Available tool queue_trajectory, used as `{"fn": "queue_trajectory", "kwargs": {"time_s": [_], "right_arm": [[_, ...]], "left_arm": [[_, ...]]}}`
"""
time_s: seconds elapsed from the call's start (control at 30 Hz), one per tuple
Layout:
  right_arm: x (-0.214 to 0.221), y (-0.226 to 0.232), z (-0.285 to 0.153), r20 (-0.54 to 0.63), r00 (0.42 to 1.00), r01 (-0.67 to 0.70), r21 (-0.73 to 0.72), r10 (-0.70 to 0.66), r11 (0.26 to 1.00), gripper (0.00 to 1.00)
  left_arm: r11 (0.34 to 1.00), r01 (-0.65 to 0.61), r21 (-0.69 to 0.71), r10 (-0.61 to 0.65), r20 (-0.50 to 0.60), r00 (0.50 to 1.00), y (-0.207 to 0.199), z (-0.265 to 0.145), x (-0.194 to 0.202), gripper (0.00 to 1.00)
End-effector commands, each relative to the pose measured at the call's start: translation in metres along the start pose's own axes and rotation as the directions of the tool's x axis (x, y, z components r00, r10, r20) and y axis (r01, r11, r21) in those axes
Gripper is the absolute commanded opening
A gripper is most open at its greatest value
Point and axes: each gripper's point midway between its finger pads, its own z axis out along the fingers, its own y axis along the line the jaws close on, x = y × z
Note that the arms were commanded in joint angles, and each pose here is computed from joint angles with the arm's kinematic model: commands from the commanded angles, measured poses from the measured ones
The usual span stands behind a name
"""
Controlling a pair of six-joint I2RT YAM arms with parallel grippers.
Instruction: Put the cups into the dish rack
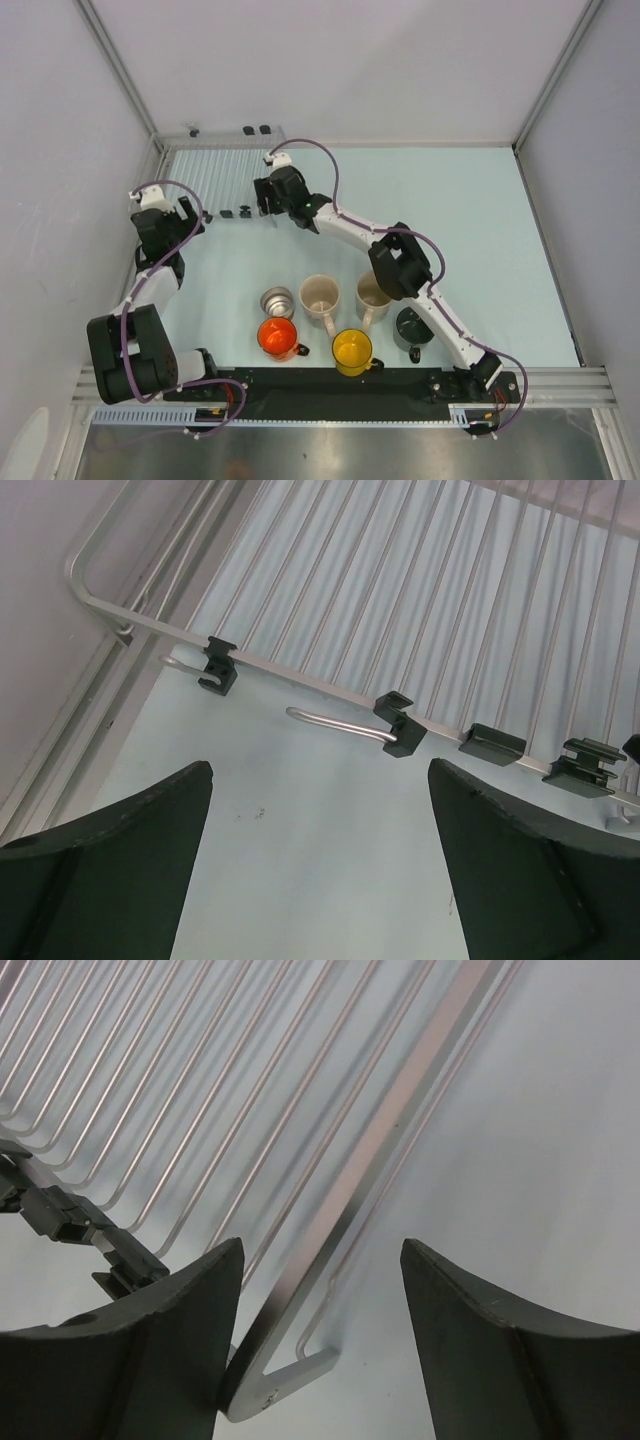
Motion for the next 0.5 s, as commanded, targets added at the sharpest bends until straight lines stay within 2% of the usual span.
{"fn": "queue_trajectory", "kwargs": {"time_s": [0.0, 0.27, 0.37, 0.4, 0.47], "right_arm": [[-0.042, 0.001, -0.008, 0.106, 0.994, 0.027, 0.041, -0.031, 0.999, 0.66], [-0.041, -0.022, -0.01, 0.1, 0.99, 0.078, 0.158, -0.095, 0.984, 0.51], [-0.041, -0.03, -0.011, 0.096, 0.99, 0.084, 0.189, -0.103, 0.978, 0.33], [-0.041, -0.032, -0.012, 0.095, 0.99, 0.082, 0.19, -0.101, 0.978, 0.19], [-0.041, -0.033, -0.013, 0.093, 0.992, 0.067, 0.19, -0.086, 0.98, 0.05]], "left_arm": [[0.999, 0.016, 0.031, -0.018, 0.07, 0.997, -0.005, -0.004, -0.019, 0.95], [0.999, 0.013, 0.039, -0.016, 0.072, 0.997, -0.007, -0.004, -0.019, 0.95], [0.999, 0.013, 0.037, -0.016, 0.072, 0.997, -0.006, -0.004, -0.019, 0.95], [0.999, 0.012, 0.039, -0.014, 0.071, 0.997, -0.007, -0.004, -0.018, 0.95], [0.999, 0.012, 0.032, -0.015, 0.07, 0.997, -0.005, -0.003, -0.017, 0.95]]}}
